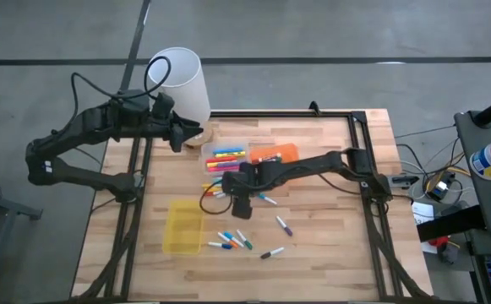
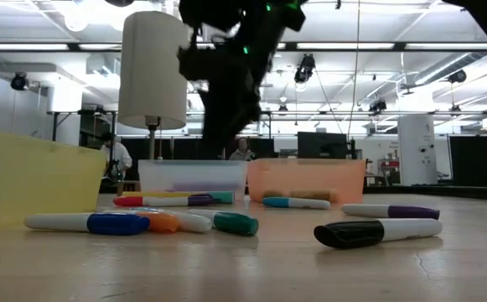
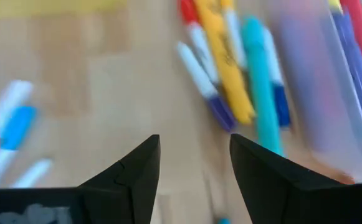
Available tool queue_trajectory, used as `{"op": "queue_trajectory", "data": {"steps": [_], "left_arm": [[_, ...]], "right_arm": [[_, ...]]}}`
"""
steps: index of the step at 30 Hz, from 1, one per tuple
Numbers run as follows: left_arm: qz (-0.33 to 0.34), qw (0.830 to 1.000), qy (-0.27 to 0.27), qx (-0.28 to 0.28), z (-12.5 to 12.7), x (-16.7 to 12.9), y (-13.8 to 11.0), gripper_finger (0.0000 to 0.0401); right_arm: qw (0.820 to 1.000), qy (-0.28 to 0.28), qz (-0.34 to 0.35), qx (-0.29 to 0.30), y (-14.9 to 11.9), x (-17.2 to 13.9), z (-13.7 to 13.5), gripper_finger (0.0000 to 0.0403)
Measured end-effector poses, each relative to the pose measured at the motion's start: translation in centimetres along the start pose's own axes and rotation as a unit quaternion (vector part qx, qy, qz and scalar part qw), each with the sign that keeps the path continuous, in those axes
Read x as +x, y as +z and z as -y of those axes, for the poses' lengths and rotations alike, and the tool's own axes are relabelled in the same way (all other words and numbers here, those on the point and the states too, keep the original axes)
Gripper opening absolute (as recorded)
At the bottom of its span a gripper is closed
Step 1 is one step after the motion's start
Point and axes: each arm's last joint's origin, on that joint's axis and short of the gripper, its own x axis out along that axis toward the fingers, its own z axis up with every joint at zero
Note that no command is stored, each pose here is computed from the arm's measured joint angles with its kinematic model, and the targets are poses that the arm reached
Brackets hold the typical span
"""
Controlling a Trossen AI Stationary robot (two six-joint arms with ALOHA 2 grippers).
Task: Pick & Place Markers
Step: Put the light blue highlighter into the transparent bin
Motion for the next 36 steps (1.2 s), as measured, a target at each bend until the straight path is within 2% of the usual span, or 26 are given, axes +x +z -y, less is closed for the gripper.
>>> {"op": "queue_trajectory", "data": {"steps": [5,7,9,13,14,19,27,32,36], "left_arm": [[0.001,1.0,0.0,0.01,0.0,0.0,0.0,0.0156],[0.001,1.0,0.0,0.016,0.0,0.0,0.0,0.0156],[0.001,1.0,0.0,0.017,0.0,0.0,0.0,0.0156],[0.001,1.0,0.0,0.025,0.0,0.0,0.0,0.0156],[0.001,1.0,0.0,0.026,0.0,0.0,0.0,0.0156],[0.001,1.0,-0.001,0.027,0.0,-0.1,0.0,0.0156],[0.0,1.0,-0.001,0.027,0.0,-0.1,0.0,0.0156],[-0.001,1.0,-0.001,0.027,0.0,-0.1,0.0,0.0156],[-0.002,1.0,0.0,0.027,0.0,-0.1,0.0,0.0156]], "right_arm": [[0.995,-0.096,0.0,0.019,-1.2,1.4,0.7,0.0174],[0.995,-0.102,0.013,0.003,-1.2,1.7,0.7,0.0157],[0.995,-0.1,0.022,-0.014,-1.1,1.9,0.8,0.0125],[0.994,-0.103,0.021,-0.032,-1.1,2.2,1.5,0.003],[0.994,-0.105,0.019,-0.035,-1.1,2.3,1.8,0.0021],[0.992,-0.113,0.023,-0.048,-0.9,3.4,2.7,0.0008],[0.99,-0.12,0.005,-0.079,-0.9,6.0,2.6,0.0008],[0.988,-0.127,0.006,-0.082,0.3,5.6,2.4,0.0008],[0.984,-0.133,0.039,-0.109,1.8,3.9,1.7,0.0008]]}}
